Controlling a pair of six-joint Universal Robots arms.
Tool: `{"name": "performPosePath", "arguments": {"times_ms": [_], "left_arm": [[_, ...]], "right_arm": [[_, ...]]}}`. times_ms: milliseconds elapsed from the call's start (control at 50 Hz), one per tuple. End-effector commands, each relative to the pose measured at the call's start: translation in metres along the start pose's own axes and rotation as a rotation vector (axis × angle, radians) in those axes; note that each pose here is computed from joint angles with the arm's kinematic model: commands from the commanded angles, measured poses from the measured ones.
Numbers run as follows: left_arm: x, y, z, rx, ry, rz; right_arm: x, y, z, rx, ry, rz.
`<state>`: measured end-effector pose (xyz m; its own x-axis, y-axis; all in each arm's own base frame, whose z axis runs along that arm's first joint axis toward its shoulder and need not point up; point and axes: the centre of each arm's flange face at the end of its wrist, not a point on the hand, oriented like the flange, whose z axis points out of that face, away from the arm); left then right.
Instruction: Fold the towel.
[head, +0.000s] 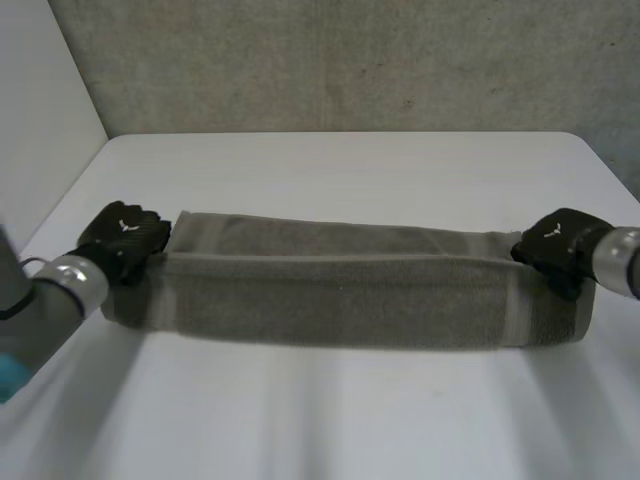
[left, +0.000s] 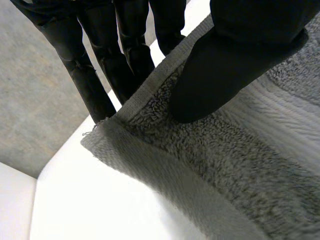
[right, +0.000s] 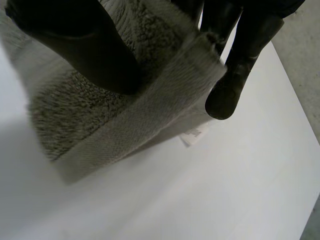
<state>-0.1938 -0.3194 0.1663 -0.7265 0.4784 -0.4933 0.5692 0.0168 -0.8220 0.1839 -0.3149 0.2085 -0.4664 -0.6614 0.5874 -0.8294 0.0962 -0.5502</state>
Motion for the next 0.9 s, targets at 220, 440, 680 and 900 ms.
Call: {"name": "performPosePath", "arguments": {"times_ms": [220, 440, 680, 900], "left_arm": [[0.005, -0.007, 0.101, 0.126, -0.064, -0.016], [0.011, -0.006, 0.127, 0.24, -0.19, -0.004], [0.03, 0.009, 0.111, 0.173, -0.137, -0.012], [0.009, -0.02, 0.053, 0.184, -0.16, -0.077]], "right_arm": [[0.03, -0.019, 0.094, 0.225, 0.335, 0.049], [0.016, -0.006, 0.126, 0.226, 0.366, 0.045], [0.023, -0.016, 0.102, 0.19, 0.449, 0.101], [0.012, -0.027, 0.027, 0.247, 0.393, 0.22]]}}
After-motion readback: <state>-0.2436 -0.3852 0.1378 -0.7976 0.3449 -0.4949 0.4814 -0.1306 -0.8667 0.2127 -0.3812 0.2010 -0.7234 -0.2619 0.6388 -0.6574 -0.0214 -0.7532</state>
